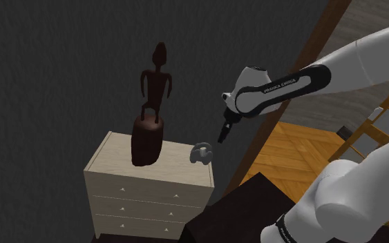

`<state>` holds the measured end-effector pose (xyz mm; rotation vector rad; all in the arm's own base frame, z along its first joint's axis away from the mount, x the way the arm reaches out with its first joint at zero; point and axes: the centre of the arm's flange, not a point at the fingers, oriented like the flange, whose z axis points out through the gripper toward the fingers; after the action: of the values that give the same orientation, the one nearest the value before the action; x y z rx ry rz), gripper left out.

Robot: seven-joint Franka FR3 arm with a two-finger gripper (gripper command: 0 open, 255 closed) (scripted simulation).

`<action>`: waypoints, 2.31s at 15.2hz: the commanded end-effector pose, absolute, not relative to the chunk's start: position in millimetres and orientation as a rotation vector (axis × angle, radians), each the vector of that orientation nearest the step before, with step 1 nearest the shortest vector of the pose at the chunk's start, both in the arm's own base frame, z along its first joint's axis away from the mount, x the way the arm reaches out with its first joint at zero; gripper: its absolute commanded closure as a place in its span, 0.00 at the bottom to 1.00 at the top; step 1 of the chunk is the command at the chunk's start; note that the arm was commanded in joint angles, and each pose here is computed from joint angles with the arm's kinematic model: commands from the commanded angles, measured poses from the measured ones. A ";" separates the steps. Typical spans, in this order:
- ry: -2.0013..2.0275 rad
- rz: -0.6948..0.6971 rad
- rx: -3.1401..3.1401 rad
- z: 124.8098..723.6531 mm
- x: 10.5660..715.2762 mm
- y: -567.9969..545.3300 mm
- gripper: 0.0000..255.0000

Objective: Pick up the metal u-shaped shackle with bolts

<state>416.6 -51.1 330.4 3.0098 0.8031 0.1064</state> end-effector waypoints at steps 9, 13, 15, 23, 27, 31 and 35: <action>1.126 0.203 2.931 235.2 475.3 -38.5 0.00; 1.126 0.203 2.931 214.1 475.3 -38.5 0.00; 1.126 0.203 2.931 200.5 475.3 -38.5 0.00; 1.126 0.203 2.931 200.5 475.4 -38.8 1.00; 1.126 0.203 2.931 200.5 475.3 -38.5 1.00; 1.126 0.203 2.931 221.6 475.3 -38.5 1.00; 1.126 0.203 2.931 242.7 475.3 -38.5 1.00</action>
<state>474.9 -39.2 237.2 2.9315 1.1263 0.2025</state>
